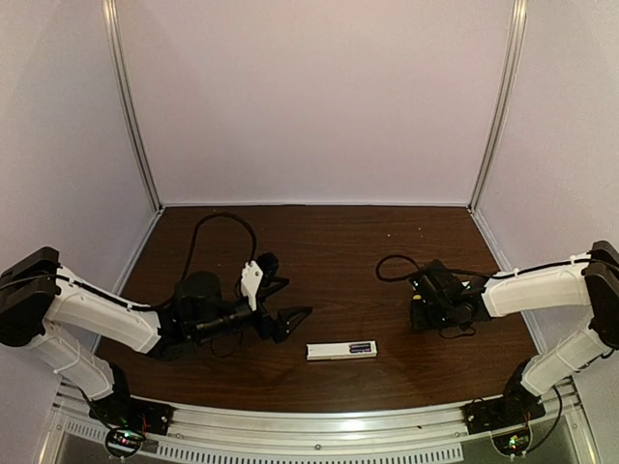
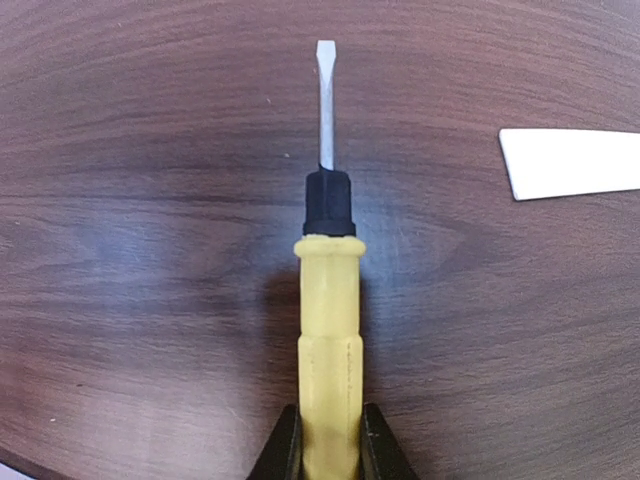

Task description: Unload the batteries from the remote control

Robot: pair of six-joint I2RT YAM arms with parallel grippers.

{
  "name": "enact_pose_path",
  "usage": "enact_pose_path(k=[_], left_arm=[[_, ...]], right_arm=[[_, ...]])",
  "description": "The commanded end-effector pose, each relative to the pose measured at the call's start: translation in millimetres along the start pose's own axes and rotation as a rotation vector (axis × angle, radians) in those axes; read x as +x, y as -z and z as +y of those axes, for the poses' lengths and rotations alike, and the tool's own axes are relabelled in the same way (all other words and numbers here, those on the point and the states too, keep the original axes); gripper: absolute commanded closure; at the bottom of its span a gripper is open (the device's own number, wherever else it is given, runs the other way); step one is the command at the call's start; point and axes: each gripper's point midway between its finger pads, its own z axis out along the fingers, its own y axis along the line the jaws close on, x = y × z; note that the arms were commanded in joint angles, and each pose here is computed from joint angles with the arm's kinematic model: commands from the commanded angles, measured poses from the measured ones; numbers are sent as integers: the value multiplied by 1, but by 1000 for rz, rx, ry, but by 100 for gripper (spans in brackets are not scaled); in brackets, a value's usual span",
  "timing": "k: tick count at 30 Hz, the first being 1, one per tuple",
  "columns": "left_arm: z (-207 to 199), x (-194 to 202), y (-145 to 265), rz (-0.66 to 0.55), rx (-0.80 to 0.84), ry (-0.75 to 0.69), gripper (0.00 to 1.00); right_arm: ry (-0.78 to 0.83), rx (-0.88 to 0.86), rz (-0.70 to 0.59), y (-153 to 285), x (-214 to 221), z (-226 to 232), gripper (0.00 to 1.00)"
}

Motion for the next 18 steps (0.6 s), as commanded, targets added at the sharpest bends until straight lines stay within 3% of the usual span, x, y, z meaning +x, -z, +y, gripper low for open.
enact_pose_path(k=[1,11,18], left_arm=[[-1,-15,4,-49,11,-7,8],[-28,-17,2,-54,167,30,10],[-40,-14,3,-58,241,4,12]], right_arm=[[8,-55,-57,20,-10,5,100],[6,-267,-234,85,-29,26,100],[85,-448,-320,145,-44,67,100]])
